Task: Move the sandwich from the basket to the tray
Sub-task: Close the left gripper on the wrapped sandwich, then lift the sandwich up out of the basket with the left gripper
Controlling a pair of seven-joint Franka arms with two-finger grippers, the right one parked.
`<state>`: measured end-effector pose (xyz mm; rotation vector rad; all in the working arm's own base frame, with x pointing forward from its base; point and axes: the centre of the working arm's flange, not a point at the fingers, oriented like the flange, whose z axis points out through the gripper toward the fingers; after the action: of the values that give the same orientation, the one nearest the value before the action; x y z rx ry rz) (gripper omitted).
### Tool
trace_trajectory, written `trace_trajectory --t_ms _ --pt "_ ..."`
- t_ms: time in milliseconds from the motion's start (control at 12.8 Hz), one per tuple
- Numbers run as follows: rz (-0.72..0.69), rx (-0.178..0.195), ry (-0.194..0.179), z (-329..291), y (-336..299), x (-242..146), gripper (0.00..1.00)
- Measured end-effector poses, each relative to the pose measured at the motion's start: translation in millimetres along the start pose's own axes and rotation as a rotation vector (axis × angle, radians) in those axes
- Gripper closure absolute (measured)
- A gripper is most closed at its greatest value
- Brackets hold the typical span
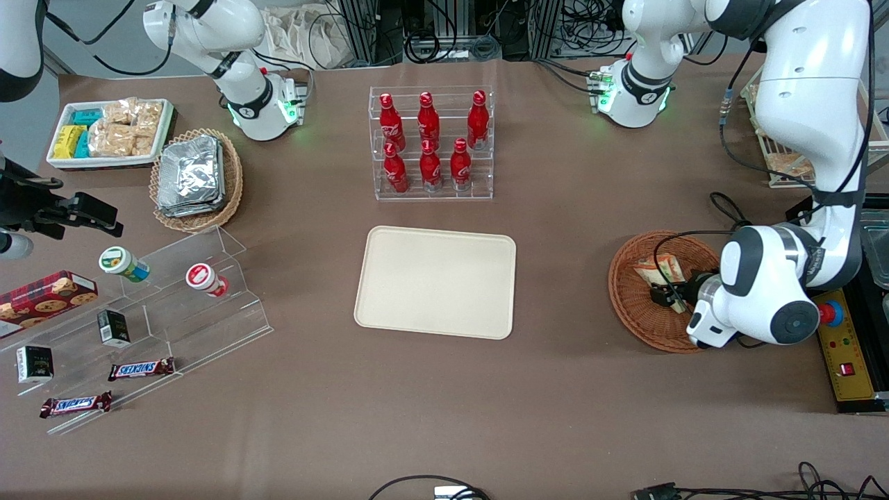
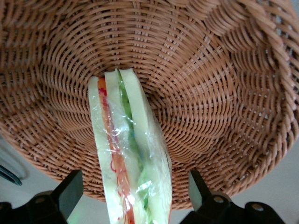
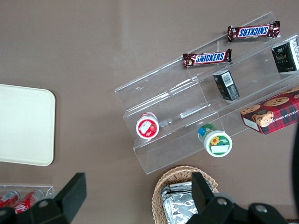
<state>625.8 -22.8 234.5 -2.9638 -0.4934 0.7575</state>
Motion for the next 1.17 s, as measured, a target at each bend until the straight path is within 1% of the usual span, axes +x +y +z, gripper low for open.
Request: trace_trajectory --t_ms 157,313,548,627,705,783,861,1018,1175 --pt "-0.001 0.002 -0.012 9 1 3 0.0" --pt "-0.001 0.001 -0.014 14 2 6 0.0" --pt "-0.006 -0.016 -0.036 39 6 11 0.0" --pt "-0.007 -0.017 -0.039 44 6 12 0.03" --pt "-0.007 -0.017 -0.04 45 6 12 0.03" --pt "-0.007 -0.017 -0.039 45 6 12 0.12" --pt "-0.007 -0.018 -0.038 44 6 12 0.25" --pt "-0.007 -0.018 -0.036 43 7 12 0.47" --pt "-0.003 -0.019 -0.033 40 8 11 0.65"
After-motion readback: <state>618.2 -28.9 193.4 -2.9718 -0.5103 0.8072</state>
